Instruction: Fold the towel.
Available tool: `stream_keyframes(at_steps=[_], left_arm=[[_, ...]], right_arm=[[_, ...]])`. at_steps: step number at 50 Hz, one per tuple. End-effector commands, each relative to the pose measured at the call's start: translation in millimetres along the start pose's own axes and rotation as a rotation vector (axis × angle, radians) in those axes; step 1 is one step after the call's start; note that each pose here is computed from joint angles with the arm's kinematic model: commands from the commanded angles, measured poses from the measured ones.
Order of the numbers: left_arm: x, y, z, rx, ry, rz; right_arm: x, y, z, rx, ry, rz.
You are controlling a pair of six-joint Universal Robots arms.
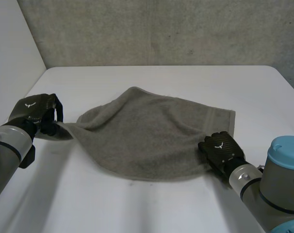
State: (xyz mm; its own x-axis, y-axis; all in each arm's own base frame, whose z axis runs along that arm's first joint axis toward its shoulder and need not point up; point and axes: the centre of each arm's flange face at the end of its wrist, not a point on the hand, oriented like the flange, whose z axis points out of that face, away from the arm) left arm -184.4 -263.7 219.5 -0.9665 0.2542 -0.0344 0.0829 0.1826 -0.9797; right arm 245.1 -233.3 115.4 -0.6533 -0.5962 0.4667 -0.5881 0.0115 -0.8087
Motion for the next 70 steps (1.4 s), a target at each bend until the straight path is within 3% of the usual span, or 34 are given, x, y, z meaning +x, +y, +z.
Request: stream_keyframes(at_steps=[1, 15, 27, 37, 45, 53, 60, 63, 65, 66, 67, 68, 69, 70], left_arm=[[0.0, 0.4, -0.1, -0.001, 0.0, 0.001], [3.6, -9.1, -3.9, 0.02, 0.009, 0.009], [0.4, -94.1, -61.5, 0.249, -0.015, 0.024], [2.4, -91.8, -80.3, 0.164, -0.008, 0.025], [4.2, -59.8, -78.5, 0.037, 0.0, 0.083], [7.1, -31.1, -51.9, -0.075, 0.027, 0.141], [6.0, -26.6, 17.9, -0.04, 0.031, 0.149], [10.7, -49.7, 52.5, 0.055, 0.033, 0.151], [16.8, -67.5, 66.2, 0.122, 0.042, 0.153], [19.8, -91.7, 76.3, 0.208, 0.042, 0.15], [19.9, -92.0, 76.4, 0.209, 0.042, 0.15], [19.7, -120.4, 83.3, 0.316, 0.026, 0.14], [19.7, -120.7, 83.4, 0.317, 0.026, 0.14], [16.8, -149.2, 86.1, 0.43, -0.001, 0.11]], right_arm=[[4.7, -3.4, 3.3, 0.007, 0.019, 0.002], [52.9, -48.1, -25.4, 0.08, 0.147, 0.021], [108.0, -127.5, -100.2, 0.099, 0.209, 0.098], [115.8, -144.7, -130.8, 0.034, 0.177, 0.103], [113.9, -122.3, -124.0, -0.069, 0.151, 0.053], [119.1, -92.8, -81.7, -0.123, 0.083, 0.081], [136.5, -83.1, -26.4, -0.074, 0.115, 0.071], [154.7, -98.3, -1.3, 0.001, 0.178, 0.062], [168.8, -139.1, 19.2, 0.172, 0.27, 0.047], [168.9, -139.3, 19.3, 0.173, 0.271, 0.047], [180.1, -162.1, 23.8, 0.276, 0.336, 0.046], [191.6, -185.5, 23.6, 0.388, 0.404, 0.045], [191.7, -185.7, 23.6, 0.389, 0.405, 0.045], [205.8, -205.4, 19.3, 0.493, 0.477, 0.045]])
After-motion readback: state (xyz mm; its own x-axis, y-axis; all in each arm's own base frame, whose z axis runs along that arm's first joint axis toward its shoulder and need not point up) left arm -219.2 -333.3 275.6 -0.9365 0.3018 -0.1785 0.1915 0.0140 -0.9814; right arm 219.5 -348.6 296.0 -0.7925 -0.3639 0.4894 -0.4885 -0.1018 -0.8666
